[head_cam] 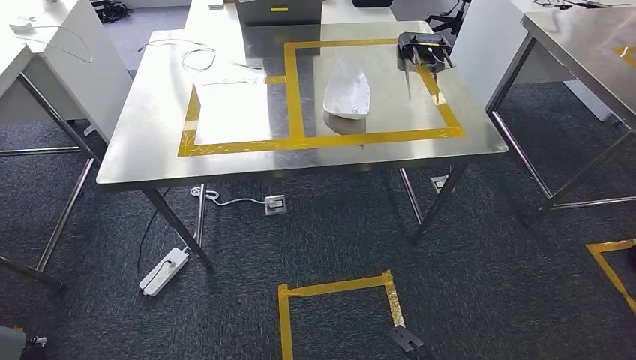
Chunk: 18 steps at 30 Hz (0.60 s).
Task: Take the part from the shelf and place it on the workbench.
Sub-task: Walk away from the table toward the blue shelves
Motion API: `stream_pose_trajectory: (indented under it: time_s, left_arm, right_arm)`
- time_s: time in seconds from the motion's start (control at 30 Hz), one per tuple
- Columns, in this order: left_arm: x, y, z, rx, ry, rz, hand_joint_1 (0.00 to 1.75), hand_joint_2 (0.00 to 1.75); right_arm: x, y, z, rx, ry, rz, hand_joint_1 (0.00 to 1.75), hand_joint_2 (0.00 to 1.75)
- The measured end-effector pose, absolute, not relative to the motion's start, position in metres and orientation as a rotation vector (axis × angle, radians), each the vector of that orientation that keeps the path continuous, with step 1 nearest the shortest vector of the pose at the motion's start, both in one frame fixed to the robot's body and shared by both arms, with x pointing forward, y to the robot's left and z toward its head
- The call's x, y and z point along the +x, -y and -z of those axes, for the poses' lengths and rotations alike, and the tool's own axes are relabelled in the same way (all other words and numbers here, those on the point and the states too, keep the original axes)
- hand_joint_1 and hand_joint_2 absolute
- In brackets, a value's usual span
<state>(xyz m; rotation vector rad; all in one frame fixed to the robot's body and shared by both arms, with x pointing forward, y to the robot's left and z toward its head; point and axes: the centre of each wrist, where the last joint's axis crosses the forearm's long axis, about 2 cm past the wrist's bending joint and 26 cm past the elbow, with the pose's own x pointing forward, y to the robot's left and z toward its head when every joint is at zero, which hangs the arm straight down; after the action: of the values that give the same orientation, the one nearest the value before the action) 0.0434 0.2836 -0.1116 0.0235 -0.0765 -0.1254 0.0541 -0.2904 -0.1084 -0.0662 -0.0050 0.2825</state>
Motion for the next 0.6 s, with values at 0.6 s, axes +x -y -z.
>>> stream_pose_trajectory:
  time_s: [0.6]
  left_arm:
    - [0.057, -0.283, 0.110, 0.062, 0.063, 0.202, 0.00, 0.00]
  right_arm:
    - [0.046, 0.261, 0.110, 0.004, 0.143, 0.042, 0.00, 0.00]
